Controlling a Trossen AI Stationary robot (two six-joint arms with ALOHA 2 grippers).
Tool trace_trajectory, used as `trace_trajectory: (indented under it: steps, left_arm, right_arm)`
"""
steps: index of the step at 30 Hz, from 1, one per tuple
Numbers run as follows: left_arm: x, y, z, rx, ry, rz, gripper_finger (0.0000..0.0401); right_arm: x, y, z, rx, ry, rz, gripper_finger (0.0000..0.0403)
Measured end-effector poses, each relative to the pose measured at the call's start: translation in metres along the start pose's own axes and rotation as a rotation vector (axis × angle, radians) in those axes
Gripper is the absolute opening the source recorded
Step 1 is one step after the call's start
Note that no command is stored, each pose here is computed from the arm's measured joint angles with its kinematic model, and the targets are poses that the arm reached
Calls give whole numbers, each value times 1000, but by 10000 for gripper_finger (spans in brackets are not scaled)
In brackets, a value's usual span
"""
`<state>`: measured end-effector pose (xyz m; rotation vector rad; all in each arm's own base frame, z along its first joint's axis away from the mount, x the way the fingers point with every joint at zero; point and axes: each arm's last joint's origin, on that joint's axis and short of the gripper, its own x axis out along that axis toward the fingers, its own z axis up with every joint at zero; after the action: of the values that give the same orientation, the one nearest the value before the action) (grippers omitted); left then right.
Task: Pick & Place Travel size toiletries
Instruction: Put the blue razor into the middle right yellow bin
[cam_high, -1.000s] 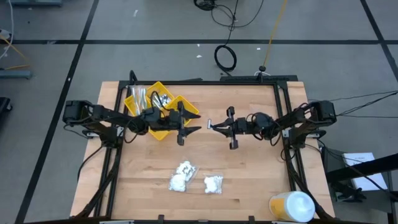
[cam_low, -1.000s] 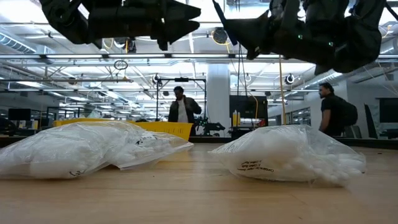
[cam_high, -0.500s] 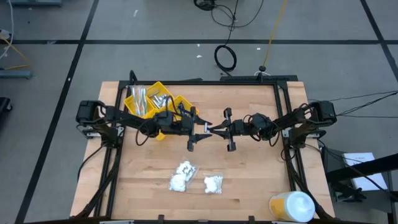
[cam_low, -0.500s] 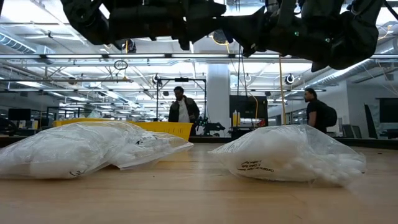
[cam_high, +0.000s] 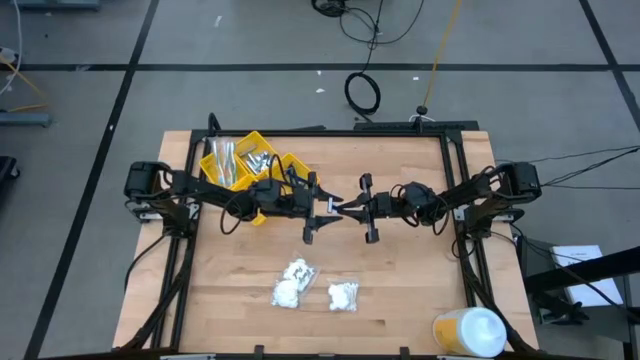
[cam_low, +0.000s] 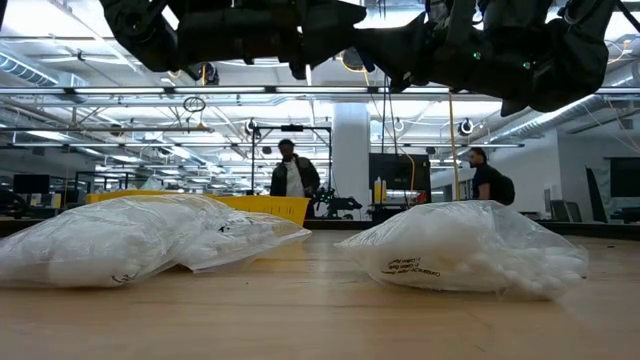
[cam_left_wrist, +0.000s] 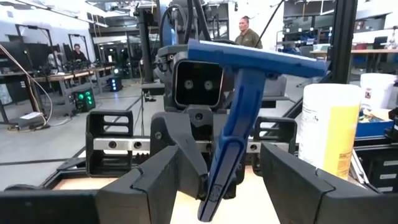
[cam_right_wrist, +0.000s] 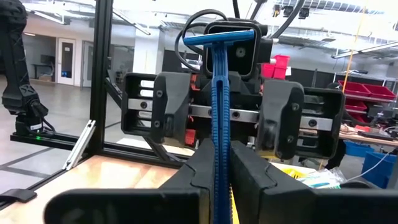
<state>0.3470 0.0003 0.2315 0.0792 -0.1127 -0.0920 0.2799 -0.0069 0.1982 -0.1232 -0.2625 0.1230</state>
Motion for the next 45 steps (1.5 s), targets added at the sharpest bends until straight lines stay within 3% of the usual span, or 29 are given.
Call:
trace_trajectory:
  steps: [9, 23, 31, 36, 40, 45]
  left_arm:
    - [0, -2, 1, 10, -10, -12, 202]
    - [0, -1, 1, 28, -12, -25, 17]
    - [-10, 3, 20, 23, 24, 58, 14]
    - [-32, 8, 23, 12, 57, 145, 14]
    - [-62, 22, 11, -46, 80, 243, 12]
    - [-94, 43, -6, -211, 36, 356, 12]
  right_arm:
    - [0, 0, -2, 3, 23, 3, 19]
    - [0, 0, -4, 12, 37, 4, 22]
    - [-2, -3, -16, 130, 165, -8, 121]
    - [-5, -6, -24, 143, 238, -21, 171]
    - [-5, -9, -23, 139, 235, -30, 189]
    - [-6, -12, -24, 146, 233, -44, 189]
